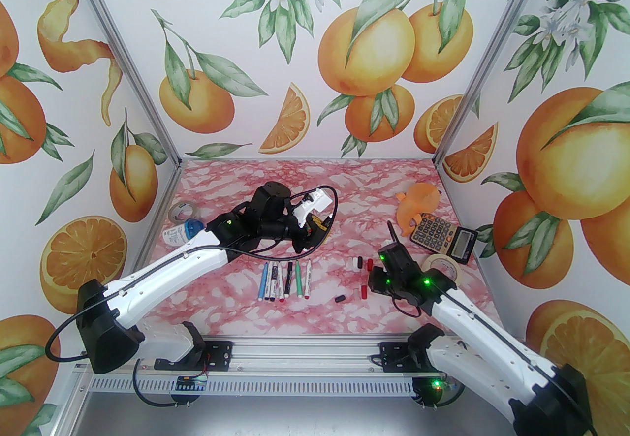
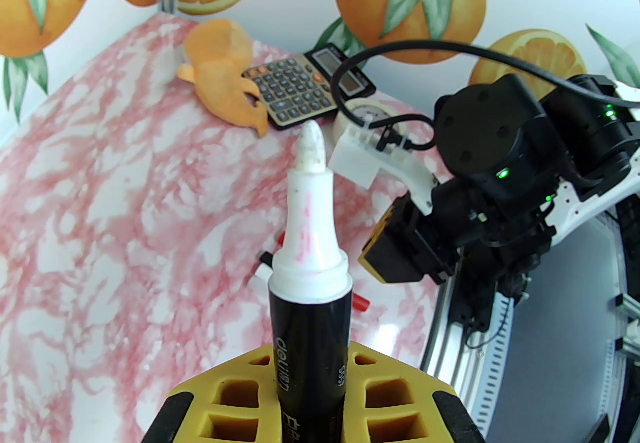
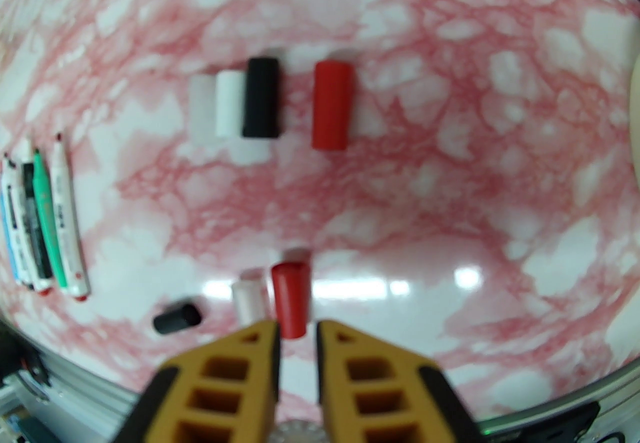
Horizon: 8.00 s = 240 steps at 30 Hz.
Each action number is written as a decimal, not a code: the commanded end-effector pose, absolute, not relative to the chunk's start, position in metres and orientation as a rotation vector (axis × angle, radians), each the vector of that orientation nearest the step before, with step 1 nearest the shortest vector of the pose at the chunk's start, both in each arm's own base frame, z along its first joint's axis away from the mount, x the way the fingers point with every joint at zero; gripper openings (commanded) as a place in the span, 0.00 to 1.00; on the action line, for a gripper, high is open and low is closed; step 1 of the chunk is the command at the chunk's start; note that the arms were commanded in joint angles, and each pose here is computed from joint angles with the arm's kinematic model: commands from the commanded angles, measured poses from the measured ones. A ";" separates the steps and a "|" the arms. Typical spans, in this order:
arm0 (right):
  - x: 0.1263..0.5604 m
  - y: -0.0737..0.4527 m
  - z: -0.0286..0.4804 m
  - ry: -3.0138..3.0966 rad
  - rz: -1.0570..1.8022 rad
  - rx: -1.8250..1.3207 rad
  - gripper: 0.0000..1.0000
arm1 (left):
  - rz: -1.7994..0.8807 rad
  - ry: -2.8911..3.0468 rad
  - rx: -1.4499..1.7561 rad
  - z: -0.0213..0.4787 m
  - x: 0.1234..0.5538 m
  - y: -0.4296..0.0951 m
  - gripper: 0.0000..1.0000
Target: Open the pen caps
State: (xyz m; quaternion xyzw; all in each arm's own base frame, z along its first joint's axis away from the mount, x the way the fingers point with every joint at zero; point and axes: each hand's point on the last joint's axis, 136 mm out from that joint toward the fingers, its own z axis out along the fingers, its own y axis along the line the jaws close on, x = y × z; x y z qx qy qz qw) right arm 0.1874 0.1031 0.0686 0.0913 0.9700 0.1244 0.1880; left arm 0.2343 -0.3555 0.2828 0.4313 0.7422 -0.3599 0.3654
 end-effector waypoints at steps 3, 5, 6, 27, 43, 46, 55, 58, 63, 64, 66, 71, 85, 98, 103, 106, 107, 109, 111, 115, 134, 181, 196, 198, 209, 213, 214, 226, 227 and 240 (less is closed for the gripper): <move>0.195 0.103 0.055 2.728 0.291 0.266 0.17 | -0.937 1.874 1.130 0.286 0.231 -0.358 0.02; 0.196 0.103 0.050 2.741 0.277 0.267 0.17 | -0.941 1.880 1.132 0.284 0.230 -0.359 0.02; 0.197 0.103 0.047 2.745 0.269 0.270 0.17 | -0.943 1.881 1.132 0.283 0.231 -0.359 0.02; 0.193 0.096 0.013 2.831 0.150 0.276 0.20 | -0.961 1.897 1.146 0.276 0.229 -0.363 0.03; 0.196 0.095 0.012 2.840 0.122 0.257 0.26 | -0.953 1.889 1.155 0.278 0.226 -0.363 0.03; 0.197 0.096 0.013 2.837 0.124 0.255 0.27 | -0.951 1.893 1.158 0.277 0.226 -0.363 0.03; 0.202 0.096 0.032 2.785 0.081 0.222 0.28 | -0.941 1.892 1.158 0.277 0.226 -0.363 0.03; 0.203 0.100 0.048 2.743 0.051 0.189 0.29 | -0.940 1.892 1.158 0.277 0.226 -0.363 0.04; 0.201 0.114 0.072 2.662 0.100 0.188 0.34 | -0.933 1.885 1.156 0.280 0.226 -0.362 0.04; 0.199 0.118 0.076 2.647 0.133 0.195 0.34 | -0.927 1.885 1.155 0.280 0.226 -0.361 0.04; 0.196 0.124 0.081 2.623 0.183 0.211 0.34 | -0.915 1.882 1.148 0.281 0.228 -0.359 0.04; 0.187 0.152 0.090 2.576 0.396 0.241 0.35 | -0.883 1.879 1.130 0.283 0.231 -0.355 0.04; 0.168 0.208 0.072 2.615 0.516 0.198 0.39 | -0.845 1.873 1.143 0.281 0.233 -0.353 0.04; 0.150 0.228 0.046 2.652 0.404 0.152 0.39 | -0.852 1.874 1.144 0.281 0.233 -0.354 0.05; 0.148 0.224 0.043 2.656 0.379 0.188 0.39 | -0.854 1.875 1.147 0.280 0.232 -0.354 0.06; 0.147 0.216 0.037 2.659 0.343 0.212 0.40 | -0.854 1.876 1.150 0.279 0.231 -0.354 0.06; 0.146 0.214 0.035 2.661 0.339 0.219 0.41 | -0.852 1.873 1.150 0.280 0.232 -0.355 0.06; 0.145 0.214 0.031 2.665 0.350 0.235 0.41 | -0.849 1.874 1.153 0.280 0.231 -0.354 0.06; 0.145 0.216 0.029 2.665 0.370 0.242 0.42 | -0.847 1.874 1.152 0.280 0.231 -0.354 0.07; 0.145 0.217 0.028 2.666 0.372 0.244 0.42 | -0.849 1.874 1.153 0.280 0.231 -0.354 0.07; 0.162 0.207 0.021 2.629 0.319 0.297 0.41 | -0.849 1.864 1.172 0.280 0.227 -0.356 0.08; 0.179 0.199 0.091 2.489 0.219 -0.092 0.39 | -0.794 1.900 1.115 0.271 0.236 -0.355 0.08; 0.142 0.168 0.214 2.221 0.655 -0.293 1.00 | -0.684 2.214 0.563 0.259 0.274 -0.324 0.10; 0.137 0.158 0.232 2.185 0.674 -0.313 1.00 | -0.675 2.261 0.472 0.250 0.271 -0.319 0.10; 0.128 0.092 0.287 2.075 0.553 -0.320 1.00 | -0.606 2.466 0.172 0.180 0.240 -0.323 0.07; 0.126 0.090 0.268 2.086 0.571 -0.294 1.00 | -0.546 2.509 0.154 0.159 0.230 -0.330 0.07; 0.126 0.089 0.269 2.078 0.581 -0.292 1.00 | -0.534 2.520 0.152 0.154 0.228 -0.332 0.07; 0.127 0.098 0.259 2.117 0.556 -0.326 1.00 | -0.400 2.637 0.214 0.092 0.218 -0.371 0.07; 0.128 0.098 0.259 2.117 0.552 -0.323 1.00 | -0.385 2.642 0.225 0.088 0.217 -0.373 0.07; 0.130 0.087 0.263 2.092 0.550 -0.258 1.00 | -0.203 2.687 0.251 0.046 0.221 -0.369 0.12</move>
